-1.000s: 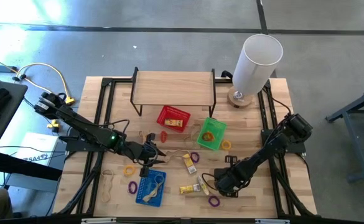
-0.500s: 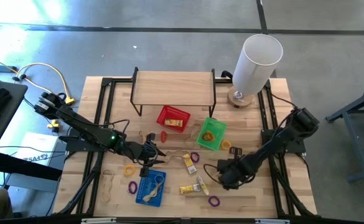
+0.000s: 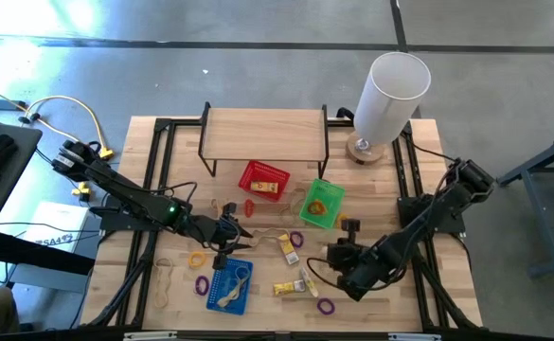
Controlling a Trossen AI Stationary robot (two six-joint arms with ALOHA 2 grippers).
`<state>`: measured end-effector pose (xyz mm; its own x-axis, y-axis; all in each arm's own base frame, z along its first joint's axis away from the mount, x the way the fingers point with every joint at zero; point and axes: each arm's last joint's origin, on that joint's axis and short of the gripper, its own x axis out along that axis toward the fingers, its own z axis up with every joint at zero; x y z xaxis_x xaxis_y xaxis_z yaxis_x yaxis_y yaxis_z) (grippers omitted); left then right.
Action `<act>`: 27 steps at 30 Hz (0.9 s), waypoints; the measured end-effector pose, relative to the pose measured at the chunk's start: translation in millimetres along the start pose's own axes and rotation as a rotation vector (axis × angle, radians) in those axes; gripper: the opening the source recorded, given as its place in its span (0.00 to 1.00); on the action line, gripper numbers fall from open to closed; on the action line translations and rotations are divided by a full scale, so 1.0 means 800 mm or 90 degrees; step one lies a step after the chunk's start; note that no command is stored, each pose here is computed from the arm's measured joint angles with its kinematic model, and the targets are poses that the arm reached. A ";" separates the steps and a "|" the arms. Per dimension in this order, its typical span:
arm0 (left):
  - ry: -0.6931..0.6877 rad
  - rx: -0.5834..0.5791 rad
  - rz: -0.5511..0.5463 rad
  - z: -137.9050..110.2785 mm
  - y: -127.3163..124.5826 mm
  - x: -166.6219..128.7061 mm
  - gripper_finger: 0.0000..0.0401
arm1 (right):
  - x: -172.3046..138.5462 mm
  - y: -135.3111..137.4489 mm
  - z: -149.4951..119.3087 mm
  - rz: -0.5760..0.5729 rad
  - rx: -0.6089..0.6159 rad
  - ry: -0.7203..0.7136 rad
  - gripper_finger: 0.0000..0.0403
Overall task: Pick & Place Office Desk Supplies
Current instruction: Put the brown rubber band into the blue bin
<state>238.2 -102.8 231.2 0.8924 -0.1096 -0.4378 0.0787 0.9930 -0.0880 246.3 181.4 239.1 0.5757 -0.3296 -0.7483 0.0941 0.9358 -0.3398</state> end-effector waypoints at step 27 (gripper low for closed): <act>-0.161 0.001 -0.041 0.022 -0.010 0.021 0.65 | 0.022 -0.025 0.091 0.018 -0.166 -0.290 0.01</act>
<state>260.6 -111.8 240.3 0.9683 -0.1574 -0.1939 0.1386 0.9845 -0.1074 313.8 165.9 273.9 0.8757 -0.1619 -0.4550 -0.0984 0.8625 -0.4964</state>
